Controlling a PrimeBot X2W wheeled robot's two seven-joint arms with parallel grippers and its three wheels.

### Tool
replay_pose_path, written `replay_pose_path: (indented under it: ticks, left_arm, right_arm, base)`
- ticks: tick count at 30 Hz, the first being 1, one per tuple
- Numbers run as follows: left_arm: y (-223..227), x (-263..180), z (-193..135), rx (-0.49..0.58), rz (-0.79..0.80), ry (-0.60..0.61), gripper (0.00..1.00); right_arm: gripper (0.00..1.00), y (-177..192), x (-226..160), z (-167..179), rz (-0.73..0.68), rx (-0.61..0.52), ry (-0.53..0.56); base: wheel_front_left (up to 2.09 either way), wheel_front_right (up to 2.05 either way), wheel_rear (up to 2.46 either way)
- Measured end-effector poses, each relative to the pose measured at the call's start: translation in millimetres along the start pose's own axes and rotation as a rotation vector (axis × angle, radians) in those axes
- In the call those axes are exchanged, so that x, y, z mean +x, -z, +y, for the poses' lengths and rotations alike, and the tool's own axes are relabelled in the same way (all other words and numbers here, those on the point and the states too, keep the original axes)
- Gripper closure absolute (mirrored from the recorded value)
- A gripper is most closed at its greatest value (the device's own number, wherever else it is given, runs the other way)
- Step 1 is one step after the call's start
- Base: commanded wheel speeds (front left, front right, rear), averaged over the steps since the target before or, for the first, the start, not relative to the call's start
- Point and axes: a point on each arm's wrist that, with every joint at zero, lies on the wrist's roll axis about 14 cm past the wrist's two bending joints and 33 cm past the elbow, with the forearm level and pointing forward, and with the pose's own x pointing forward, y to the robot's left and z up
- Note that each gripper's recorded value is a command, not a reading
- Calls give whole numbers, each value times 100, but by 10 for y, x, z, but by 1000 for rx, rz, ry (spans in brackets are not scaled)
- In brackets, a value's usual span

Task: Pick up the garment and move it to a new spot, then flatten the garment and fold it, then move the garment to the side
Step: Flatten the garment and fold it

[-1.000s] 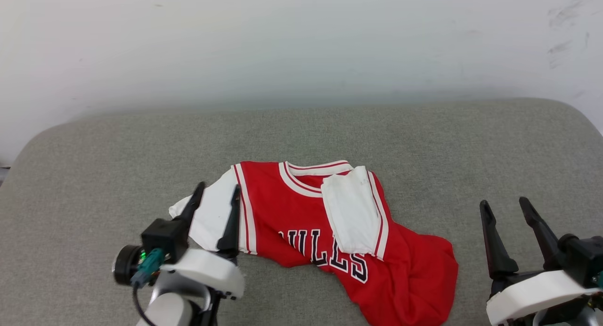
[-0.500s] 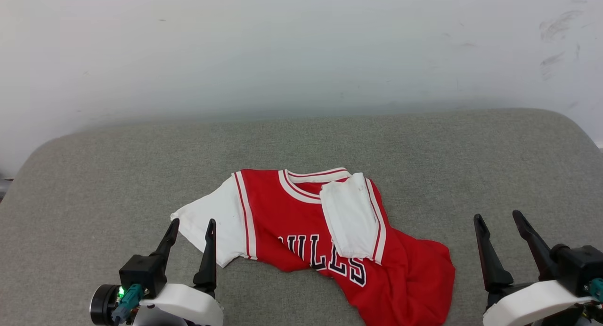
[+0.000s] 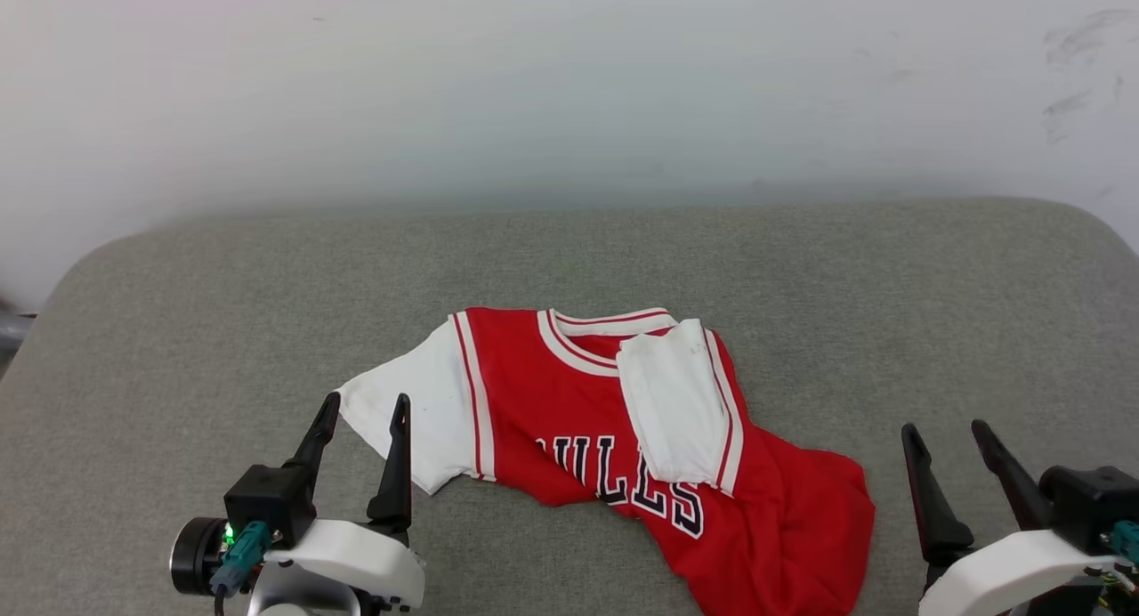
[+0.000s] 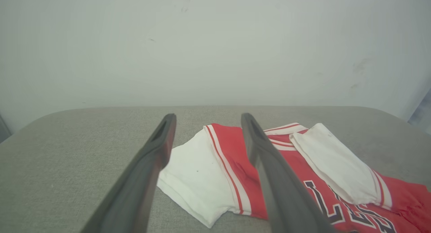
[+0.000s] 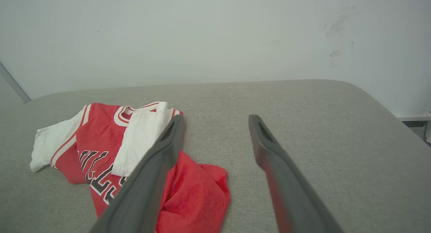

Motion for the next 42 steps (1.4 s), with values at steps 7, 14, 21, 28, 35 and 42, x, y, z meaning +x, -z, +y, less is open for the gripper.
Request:
replay_pose_path:
  ticks: [7,14,21,28,35,42]
  left_arm:
    - [-62,10,67,-20,-24,-42,0]
    - [-54,40,158,-28,-29,-82,0]
    - [-8,68,240,-28,-21,-111,0]
    - [60,135,259,-36,-8,-117,0]
    - [95,149,288,-41,-3,-126,0]
    - [76,148,304,-42,-10,-130,0]
  right_arm:
    - [0,434,230,167,206,34,-75]
    - [0,805,527,585,452,-25,-273]
    - [0,1112,611,1020,643,-137,-472]
    - [0,1368,650,1229,755,-220,-582]
    - [100,1565,655,1169,837,-264,-592]
    - [100,1345,825,1128,740,-234,-566]
  base:
    - [0,0,0]
    - [0,0,0]
    - [0,0,0]
    - [0,0,0]
    - [0,0,0]
    - [0,0,0]
